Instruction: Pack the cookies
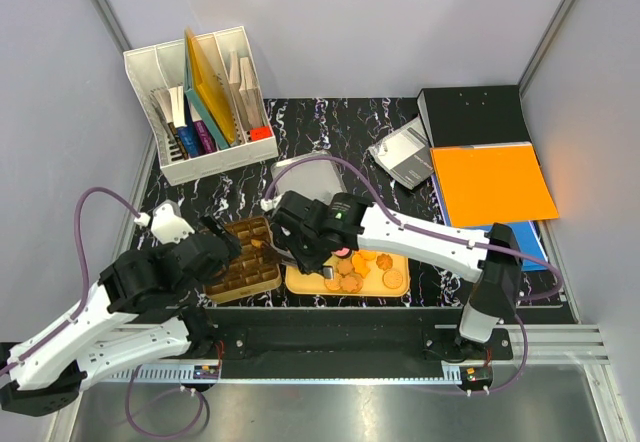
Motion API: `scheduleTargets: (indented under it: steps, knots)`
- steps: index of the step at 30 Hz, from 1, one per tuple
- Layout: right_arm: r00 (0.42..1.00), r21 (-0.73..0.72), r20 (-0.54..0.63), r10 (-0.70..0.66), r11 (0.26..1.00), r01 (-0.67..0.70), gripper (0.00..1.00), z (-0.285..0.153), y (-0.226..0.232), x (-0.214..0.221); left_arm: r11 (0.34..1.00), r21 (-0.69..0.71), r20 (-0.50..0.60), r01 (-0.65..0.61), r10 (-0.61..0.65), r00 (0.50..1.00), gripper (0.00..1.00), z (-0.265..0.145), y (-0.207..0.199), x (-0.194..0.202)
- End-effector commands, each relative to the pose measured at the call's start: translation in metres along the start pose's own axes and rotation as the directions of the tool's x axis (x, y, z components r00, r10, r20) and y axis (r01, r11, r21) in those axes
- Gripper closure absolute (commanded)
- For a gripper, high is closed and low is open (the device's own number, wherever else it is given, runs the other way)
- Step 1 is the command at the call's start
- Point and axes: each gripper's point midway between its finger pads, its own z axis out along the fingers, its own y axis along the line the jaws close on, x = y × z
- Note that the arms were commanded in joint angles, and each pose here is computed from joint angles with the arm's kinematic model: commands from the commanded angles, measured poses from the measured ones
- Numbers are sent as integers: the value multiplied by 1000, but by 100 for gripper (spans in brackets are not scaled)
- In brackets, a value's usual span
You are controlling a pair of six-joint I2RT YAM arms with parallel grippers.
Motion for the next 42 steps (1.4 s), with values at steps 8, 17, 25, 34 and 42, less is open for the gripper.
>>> scheduleTargets:
  steps: [8, 17, 25, 34, 42]
  knots:
    - [994, 41, 101, -28, 999, 24, 94, 0, 3, -38, 1000, 17, -2, 6, -6, 1000, 1, -1, -1, 0]
    - [988, 92, 155, -11, 996, -3, 94, -9, -8, -53, 1000, 19, -8, -2, 2, 1000, 1, 1, -2, 3]
    - [959, 273, 282, 32, 956, -112, 93, -67, -64, -54, 999, 29, -2, -21, 21, 1000, 1, 2, -7, 2]
    - [942, 290, 195, 275, 901, -323, 54, -65, -124, 31, 993, 47, -6, -107, 108, 994, 1, 7, -28, 5]
    - [928, 258, 181, 325, 895, -364, 39, -60, -121, 53, 983, 55, -19, -174, 175, 984, 1, 14, -48, 9]
